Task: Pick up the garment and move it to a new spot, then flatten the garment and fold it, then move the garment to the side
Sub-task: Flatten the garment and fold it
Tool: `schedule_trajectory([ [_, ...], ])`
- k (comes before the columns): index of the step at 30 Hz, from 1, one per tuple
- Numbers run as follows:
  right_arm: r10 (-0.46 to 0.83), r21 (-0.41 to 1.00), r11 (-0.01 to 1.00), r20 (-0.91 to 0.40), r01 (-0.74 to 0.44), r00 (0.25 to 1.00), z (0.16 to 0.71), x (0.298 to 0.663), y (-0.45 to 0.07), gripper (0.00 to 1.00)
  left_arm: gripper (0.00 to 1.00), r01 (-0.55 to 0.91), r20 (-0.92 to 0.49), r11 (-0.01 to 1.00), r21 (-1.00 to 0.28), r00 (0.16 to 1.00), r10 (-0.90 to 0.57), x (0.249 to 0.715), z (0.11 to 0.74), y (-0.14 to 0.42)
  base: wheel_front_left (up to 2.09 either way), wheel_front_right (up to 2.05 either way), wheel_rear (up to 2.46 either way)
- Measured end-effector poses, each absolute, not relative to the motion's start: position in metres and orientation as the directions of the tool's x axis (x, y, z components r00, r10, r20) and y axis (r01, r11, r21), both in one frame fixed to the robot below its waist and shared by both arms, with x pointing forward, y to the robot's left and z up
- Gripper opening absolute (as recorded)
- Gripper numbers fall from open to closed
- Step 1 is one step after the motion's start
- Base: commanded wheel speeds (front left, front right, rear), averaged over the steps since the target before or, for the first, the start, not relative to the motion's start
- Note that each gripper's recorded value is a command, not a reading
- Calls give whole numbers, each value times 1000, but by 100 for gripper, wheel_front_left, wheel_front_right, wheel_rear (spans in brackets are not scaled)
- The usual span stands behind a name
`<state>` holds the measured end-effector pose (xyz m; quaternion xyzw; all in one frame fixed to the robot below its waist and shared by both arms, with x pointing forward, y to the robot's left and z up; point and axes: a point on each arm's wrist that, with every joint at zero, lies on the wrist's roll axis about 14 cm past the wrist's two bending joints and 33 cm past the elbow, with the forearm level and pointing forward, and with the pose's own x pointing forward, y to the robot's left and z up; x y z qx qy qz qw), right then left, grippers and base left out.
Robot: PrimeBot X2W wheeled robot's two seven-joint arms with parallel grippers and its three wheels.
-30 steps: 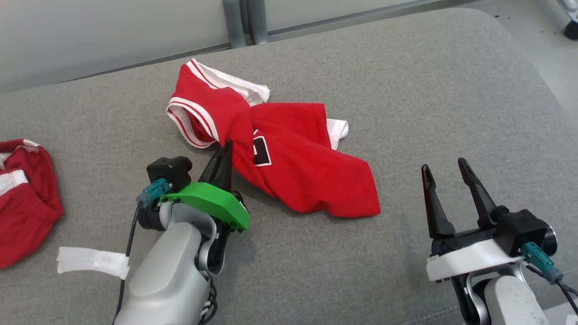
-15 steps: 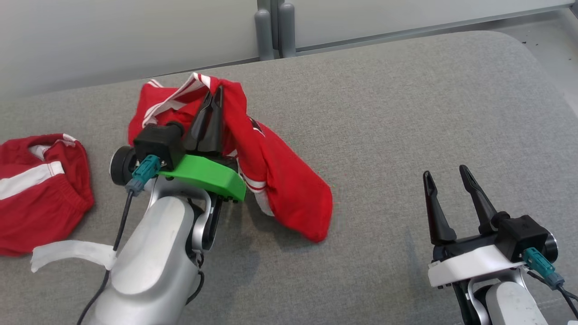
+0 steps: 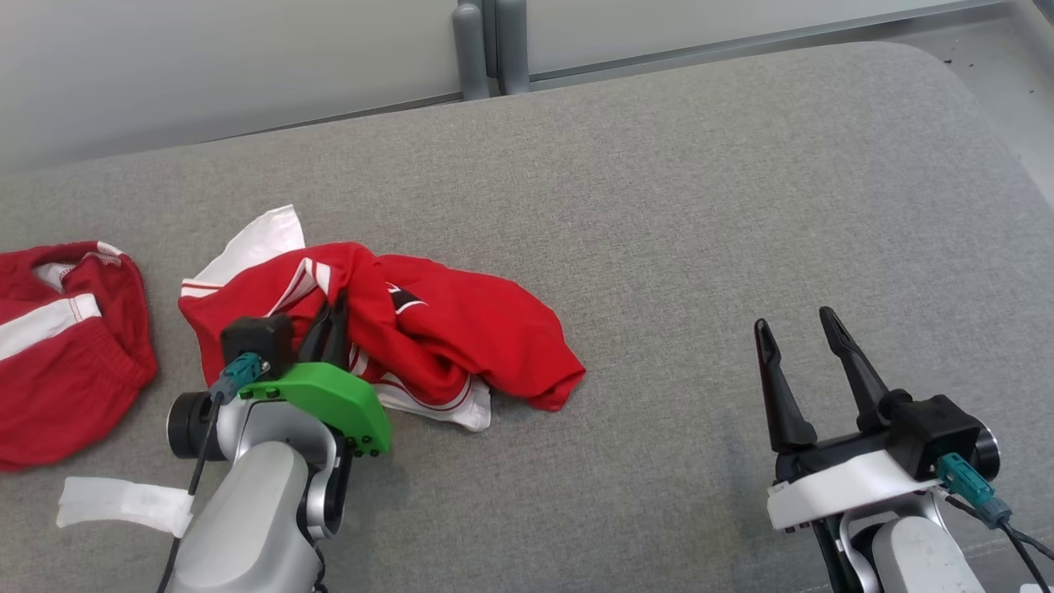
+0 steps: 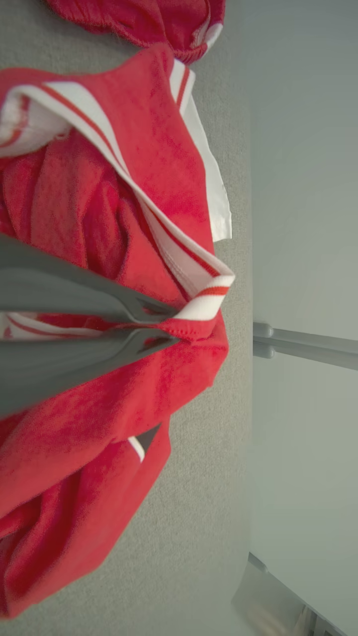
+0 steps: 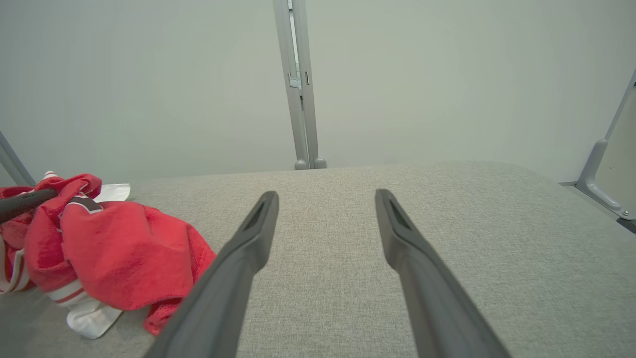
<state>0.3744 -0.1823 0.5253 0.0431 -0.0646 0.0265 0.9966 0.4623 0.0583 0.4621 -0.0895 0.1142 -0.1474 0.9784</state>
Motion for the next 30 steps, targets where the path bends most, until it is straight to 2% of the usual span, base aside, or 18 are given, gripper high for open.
schedule_trajectory([
  [5,92,86,991,117,-102,989,520,377,-167,100,0,194,-199,959,-205,952,-234,464,451,82,0,0,0],
  [7,107,86,989,112,-117,988,519,378,-162,100,82,191,-183,958,-212,956,-231,465,455,82,0,0,0],
  [8,123,88,987,107,-133,987,517,378,-157,100,100,191,-164,956,-224,959,-230,466,460,81,0,0,0],
  [16,253,107,960,55,-258,966,499,383,-112,100,100,177,-28,911,-373,979,-201,462,495,89,0,0,0],
  [26,368,93,927,-64,-362,927,462,397,-75,100,100,99,-13,907,-410,993,-114,419,488,126,0,0,0],
  [30,401,89,915,-118,-393,908,446,412,-62,100,100,65,-15,904,-423,997,-78,403,486,136,0,0,0],
])
